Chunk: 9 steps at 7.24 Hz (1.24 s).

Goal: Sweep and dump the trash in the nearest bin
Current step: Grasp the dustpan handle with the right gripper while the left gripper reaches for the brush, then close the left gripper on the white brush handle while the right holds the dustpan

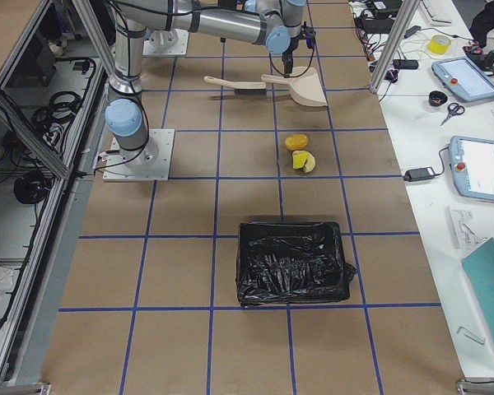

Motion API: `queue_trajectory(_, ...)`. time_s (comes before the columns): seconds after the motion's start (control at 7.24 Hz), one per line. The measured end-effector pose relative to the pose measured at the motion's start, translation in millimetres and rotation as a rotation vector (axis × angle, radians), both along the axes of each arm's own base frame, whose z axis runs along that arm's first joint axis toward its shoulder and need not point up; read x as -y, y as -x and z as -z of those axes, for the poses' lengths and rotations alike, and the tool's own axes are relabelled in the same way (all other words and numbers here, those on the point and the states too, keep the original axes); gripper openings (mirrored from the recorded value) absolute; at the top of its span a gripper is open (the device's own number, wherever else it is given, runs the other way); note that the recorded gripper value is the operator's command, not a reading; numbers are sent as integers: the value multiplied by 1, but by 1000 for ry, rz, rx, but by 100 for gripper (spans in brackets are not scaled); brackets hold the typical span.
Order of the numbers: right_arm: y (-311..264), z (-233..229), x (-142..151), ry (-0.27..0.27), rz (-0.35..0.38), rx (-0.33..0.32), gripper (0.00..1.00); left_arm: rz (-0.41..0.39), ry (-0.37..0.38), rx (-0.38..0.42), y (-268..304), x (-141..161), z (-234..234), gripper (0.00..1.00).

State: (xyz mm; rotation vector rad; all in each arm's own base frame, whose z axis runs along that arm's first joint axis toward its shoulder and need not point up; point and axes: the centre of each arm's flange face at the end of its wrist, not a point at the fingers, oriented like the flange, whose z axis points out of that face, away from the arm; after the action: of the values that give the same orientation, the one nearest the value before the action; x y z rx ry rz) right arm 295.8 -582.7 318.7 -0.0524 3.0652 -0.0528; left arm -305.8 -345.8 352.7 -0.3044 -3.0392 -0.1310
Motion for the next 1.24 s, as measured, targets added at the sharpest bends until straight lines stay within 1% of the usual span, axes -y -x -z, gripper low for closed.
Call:
queue_trajectory(0.14,-19,9,-5,2,-24,-5,100,-6,9,-4,8,-16,25,100)
queue_trajectory(0.28,-40,13,-13,22,-60,-4,98,-20,17,-7,13,-27,44,100)
queue_trajectory(0.41,-53,22,-17,38,-103,-3,96,-36,26,-12,18,-30,56,99)
queue_trajectory(0.55,-59,37,-17,39,-158,-7,96,-36,34,-16,28,-35,64,99)
queue_trajectory(0.69,-62,51,-14,36,-196,-11,96,-27,41,-17,39,-40,72,98)
queue_trajectory(0.83,-62,62,-12,36,-212,-20,92,-33,44,-17,47,-43,80,98)
queue_trajectory(0.97,-60,68,-11,35,-216,-45,91,-40,46,-17,53,-44,88,98)
queue_trajectory(1.11,-56,75,-13,27,-213,-72,85,-36,50,-21,60,-45,95,97)
queue_trajectory(1.24,-53,83,-19,14,-207,-87,82,-27,49,-20,65,-46,102,91)
